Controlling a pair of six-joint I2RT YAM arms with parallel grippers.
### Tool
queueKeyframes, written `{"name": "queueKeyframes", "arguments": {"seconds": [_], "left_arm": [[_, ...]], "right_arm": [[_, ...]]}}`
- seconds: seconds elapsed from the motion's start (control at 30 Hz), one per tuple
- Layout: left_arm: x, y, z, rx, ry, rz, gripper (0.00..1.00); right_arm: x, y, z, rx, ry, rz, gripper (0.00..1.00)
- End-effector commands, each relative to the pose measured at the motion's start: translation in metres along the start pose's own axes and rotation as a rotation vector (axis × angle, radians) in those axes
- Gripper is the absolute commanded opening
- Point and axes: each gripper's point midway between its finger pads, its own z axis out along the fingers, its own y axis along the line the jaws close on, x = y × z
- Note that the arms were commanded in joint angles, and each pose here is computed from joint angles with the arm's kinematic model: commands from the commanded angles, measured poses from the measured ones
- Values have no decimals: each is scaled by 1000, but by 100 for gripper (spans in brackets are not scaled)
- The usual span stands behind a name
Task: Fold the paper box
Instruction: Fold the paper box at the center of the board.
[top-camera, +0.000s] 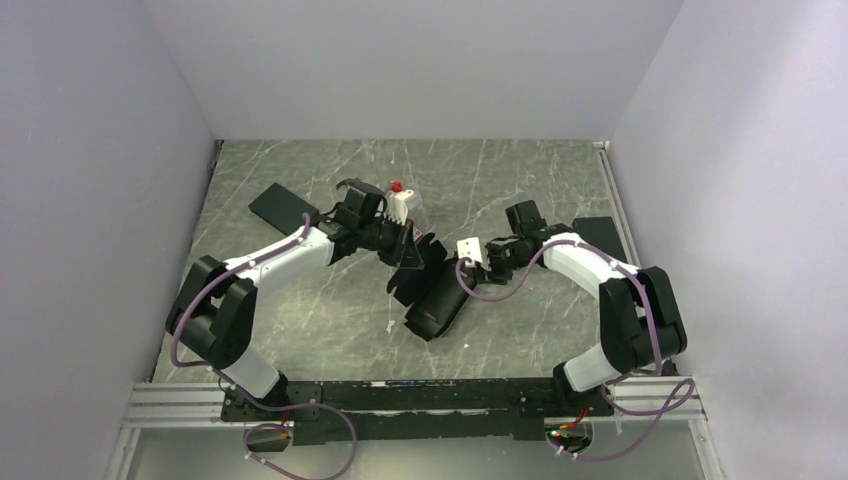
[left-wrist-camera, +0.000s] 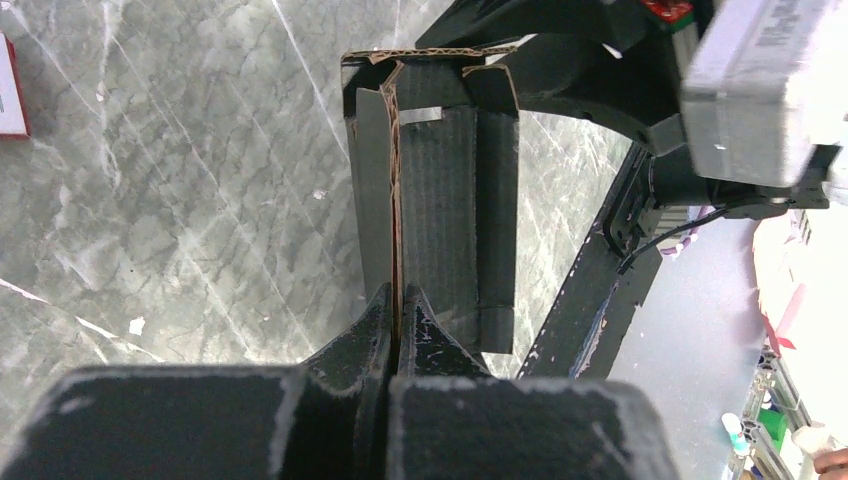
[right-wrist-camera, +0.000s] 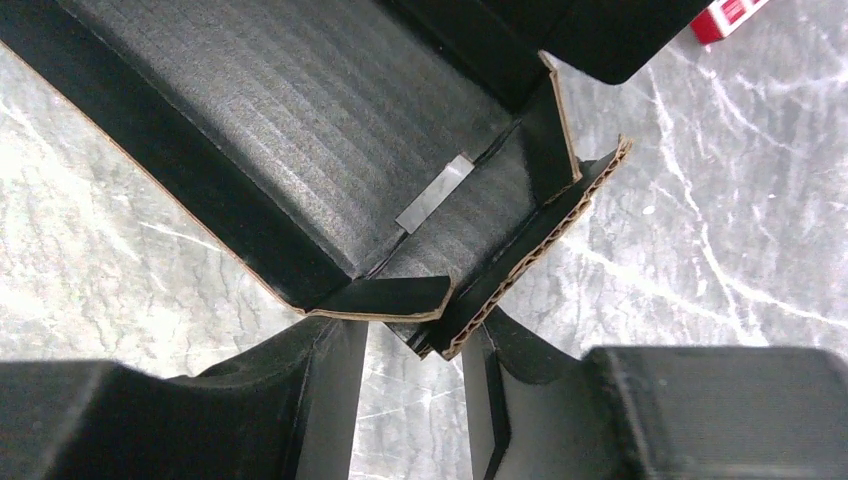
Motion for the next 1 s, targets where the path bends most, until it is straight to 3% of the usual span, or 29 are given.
{"name": "queueKeyframes", "arguments": {"seconds": [0.0,0.4,0.97], "left_arm": [[-41,-38,-4,104,-96,143,0],[-37,-39,6,130,4,70,0],[-37,-30,12,100,41,-7,0]], "right_arm": [[-5,-9,7,-8,2,40,32],[-23,-12,7,43,-53,5,32],[-27,-7,6,55,-61,39,19]]}}
